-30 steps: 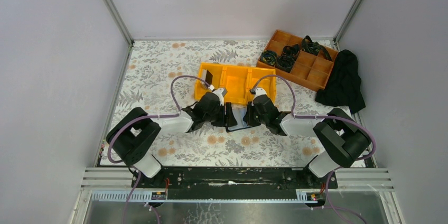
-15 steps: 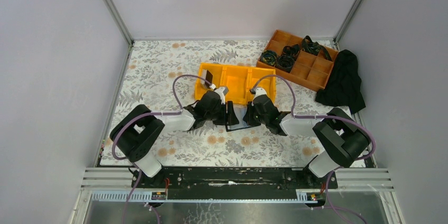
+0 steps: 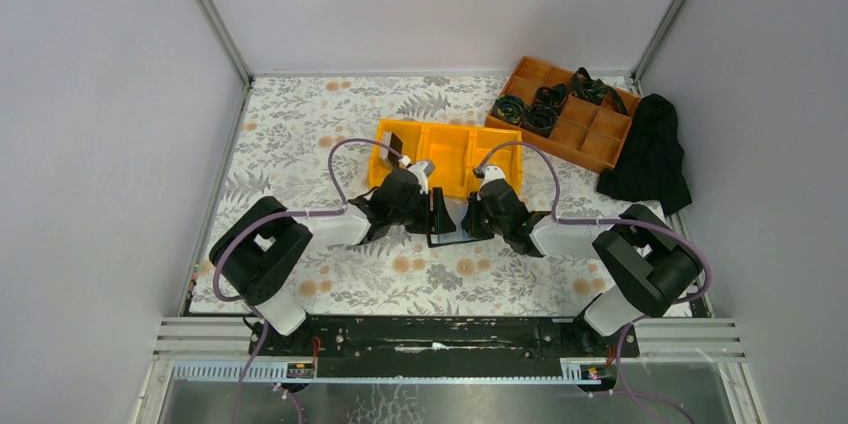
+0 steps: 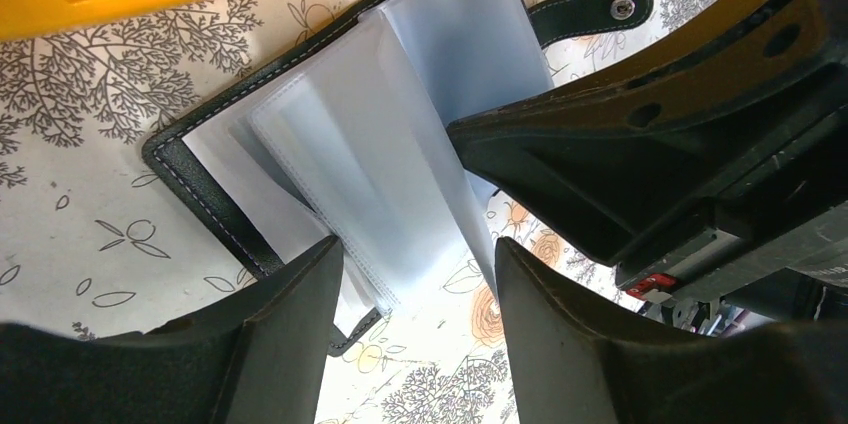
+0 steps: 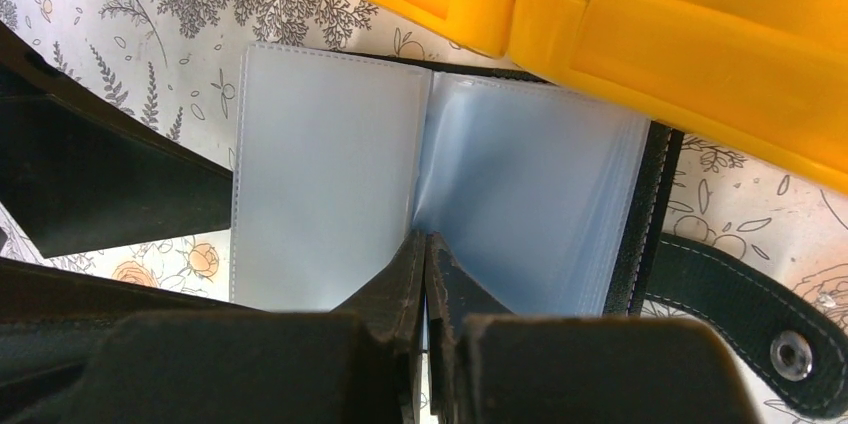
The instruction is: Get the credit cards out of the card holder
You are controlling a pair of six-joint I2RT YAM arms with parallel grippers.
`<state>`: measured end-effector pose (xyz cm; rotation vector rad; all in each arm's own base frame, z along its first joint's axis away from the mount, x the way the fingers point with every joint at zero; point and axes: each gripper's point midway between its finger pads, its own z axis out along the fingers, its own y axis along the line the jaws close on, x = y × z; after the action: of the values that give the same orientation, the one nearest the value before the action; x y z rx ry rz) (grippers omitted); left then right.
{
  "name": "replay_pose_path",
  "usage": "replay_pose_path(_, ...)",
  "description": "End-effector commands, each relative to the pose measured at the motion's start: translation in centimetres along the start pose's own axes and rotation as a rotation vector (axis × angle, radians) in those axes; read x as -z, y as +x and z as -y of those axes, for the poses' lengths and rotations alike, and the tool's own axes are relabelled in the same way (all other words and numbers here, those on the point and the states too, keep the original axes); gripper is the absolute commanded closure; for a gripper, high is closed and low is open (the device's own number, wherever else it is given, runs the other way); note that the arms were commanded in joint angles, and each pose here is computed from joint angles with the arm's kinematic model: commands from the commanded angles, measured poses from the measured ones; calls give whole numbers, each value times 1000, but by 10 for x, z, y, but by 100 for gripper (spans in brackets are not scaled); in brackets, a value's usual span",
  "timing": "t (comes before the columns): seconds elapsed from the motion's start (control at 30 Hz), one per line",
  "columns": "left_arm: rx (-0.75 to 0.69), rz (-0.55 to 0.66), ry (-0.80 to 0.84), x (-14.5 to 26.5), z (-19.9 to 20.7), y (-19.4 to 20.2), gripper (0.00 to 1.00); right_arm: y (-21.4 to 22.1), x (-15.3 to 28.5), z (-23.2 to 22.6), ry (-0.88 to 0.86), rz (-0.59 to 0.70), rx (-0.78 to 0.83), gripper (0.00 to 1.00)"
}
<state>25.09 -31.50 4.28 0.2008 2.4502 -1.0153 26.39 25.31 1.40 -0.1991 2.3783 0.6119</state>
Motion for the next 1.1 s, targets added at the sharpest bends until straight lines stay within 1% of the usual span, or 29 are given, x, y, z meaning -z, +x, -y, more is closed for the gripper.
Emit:
replay_pose_path(0.0,-33,77,149,1,42,-31,36,20,7,8,27,-64,0,96)
replay_pose_path(0.63,-29,80,202,0,56,-38,37,7,25,7,31,-11,-2,96)
replay_pose_path(1.07,-10,32,230,-13,58,-33,37,13,18,8,27,-28,-4,96)
